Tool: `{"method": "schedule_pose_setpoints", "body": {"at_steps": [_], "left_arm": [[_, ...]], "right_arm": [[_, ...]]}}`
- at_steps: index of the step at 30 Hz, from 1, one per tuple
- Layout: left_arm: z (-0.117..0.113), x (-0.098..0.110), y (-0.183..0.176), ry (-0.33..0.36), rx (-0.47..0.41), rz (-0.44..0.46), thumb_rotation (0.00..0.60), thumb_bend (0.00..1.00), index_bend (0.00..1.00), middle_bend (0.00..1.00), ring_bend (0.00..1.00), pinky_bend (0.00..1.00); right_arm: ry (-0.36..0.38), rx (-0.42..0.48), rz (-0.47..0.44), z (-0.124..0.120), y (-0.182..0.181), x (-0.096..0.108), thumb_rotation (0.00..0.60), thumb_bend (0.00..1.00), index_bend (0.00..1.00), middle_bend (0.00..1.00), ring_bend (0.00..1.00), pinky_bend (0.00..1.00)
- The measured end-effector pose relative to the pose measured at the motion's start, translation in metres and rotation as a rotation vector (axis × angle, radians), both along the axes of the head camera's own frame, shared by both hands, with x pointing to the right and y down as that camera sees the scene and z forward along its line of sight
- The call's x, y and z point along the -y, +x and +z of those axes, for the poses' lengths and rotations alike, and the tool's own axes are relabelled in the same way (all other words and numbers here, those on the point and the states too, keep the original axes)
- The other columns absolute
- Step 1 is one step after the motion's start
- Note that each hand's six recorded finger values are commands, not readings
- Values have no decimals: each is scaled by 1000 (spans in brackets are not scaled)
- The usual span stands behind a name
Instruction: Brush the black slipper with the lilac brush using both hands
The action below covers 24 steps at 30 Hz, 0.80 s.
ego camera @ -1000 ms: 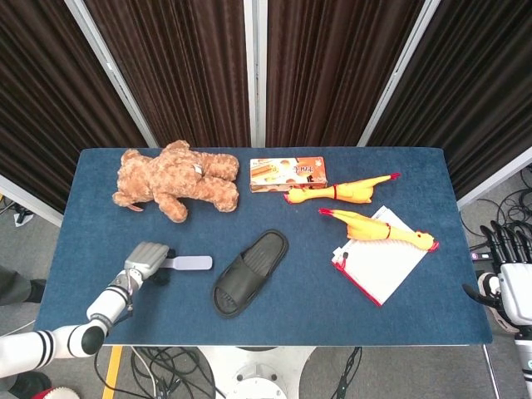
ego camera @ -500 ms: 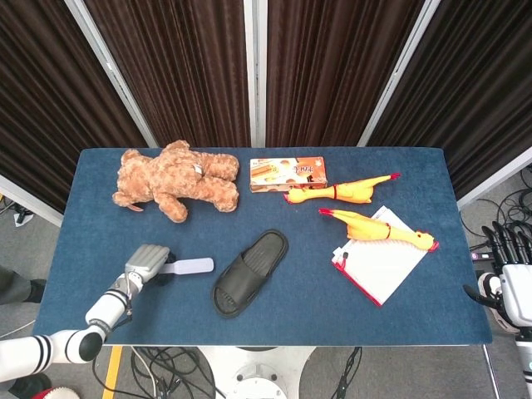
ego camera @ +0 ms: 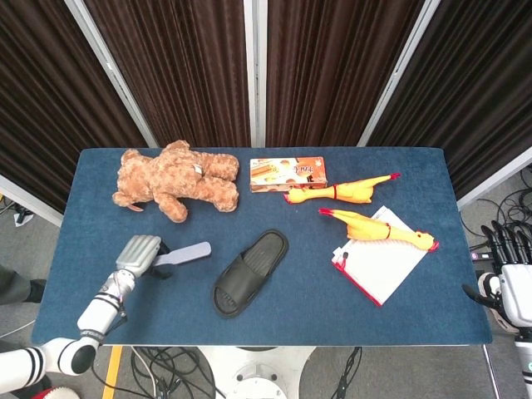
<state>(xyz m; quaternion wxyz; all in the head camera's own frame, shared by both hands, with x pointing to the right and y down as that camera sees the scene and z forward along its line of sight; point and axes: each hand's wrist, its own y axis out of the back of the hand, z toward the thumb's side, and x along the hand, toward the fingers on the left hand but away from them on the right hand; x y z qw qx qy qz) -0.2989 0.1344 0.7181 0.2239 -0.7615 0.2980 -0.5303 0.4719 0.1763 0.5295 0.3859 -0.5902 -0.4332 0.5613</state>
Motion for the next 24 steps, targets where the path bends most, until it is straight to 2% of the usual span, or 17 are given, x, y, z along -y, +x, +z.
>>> {"method": "schedule_pose_setpoints", "body": {"at_steps": [4,6,11,16,21,24], "left_arm": [[-9,6,3,47,-116,-96,600,416,1000,1000,980,1000],[-15,9,4,83,-184,-138,600,474,1000,1000,989,1000],[-35,11,8,209,-319,-166,600,535,1000,1000,996,1000],[-46,-1,15,285,-374,-87,600,539,1000,1000,996,1000],[-49,-24,23,358,-377,68,600,541,1000,1000,996,1000],[-45,-40,27,378,-379,146,600,542,1000,1000,995,1000]], "right_arm": [[-7,-1,-21,1,-5,3,600,26,0,16,0,0],[-13,-2,-40,2,-10,5,600,26,0,19,0,0],[-63,3,-124,13,-31,13,600,26,0,35,0,0],[-162,28,-258,35,-71,29,600,26,0,59,0,3],[-265,40,-426,63,-125,52,600,26,0,41,0,5],[-326,46,-534,82,-167,68,600,26,0,35,0,7]]}}
